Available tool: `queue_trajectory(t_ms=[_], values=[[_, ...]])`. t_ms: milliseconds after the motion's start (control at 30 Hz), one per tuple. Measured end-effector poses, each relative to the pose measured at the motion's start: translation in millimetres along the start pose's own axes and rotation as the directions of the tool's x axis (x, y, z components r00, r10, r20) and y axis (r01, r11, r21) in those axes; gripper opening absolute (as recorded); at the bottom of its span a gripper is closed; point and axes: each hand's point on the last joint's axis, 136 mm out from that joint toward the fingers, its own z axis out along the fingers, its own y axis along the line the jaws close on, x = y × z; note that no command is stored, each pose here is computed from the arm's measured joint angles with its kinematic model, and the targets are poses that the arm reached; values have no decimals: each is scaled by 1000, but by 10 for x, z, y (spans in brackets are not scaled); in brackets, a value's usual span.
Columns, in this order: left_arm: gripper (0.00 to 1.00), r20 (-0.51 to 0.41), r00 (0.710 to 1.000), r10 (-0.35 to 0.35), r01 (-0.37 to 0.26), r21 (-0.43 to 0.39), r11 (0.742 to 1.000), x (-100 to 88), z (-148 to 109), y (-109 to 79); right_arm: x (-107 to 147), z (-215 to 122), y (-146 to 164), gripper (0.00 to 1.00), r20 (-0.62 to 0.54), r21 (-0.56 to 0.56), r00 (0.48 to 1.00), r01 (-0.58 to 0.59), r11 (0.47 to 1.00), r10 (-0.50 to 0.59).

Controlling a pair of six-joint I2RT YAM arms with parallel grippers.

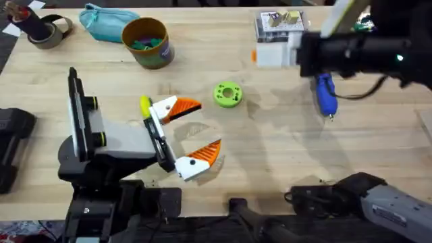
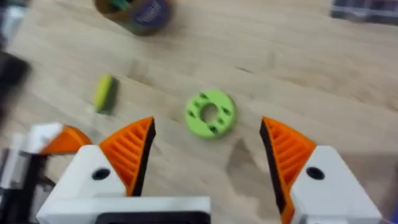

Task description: Pick up the gripper from the table and insert it into the empty holder that is missing its gripper. Then pick up a screw, insert it into the mounting hole, and use the screwdriver to tighten it. Finally, clean up the table by picking up the vegetable and placing it into the bucket.

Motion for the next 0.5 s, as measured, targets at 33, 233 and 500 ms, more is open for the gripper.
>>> queue_trajectory(t_ms=[33,233,500], values=[[983,0,1000,0,0,0,1000,0,0,0,74,-35,-45,996,-21,36,1000,14,999,-13],[983,0,1000,0,0,0,1000,0,0,-1,524,-89,-121,997,-195,136,971,163,977,-135],[983,0,1000,0,0,0,1000,0,0,0,779,56,65,997,-305,71,905,331,941,-295]])
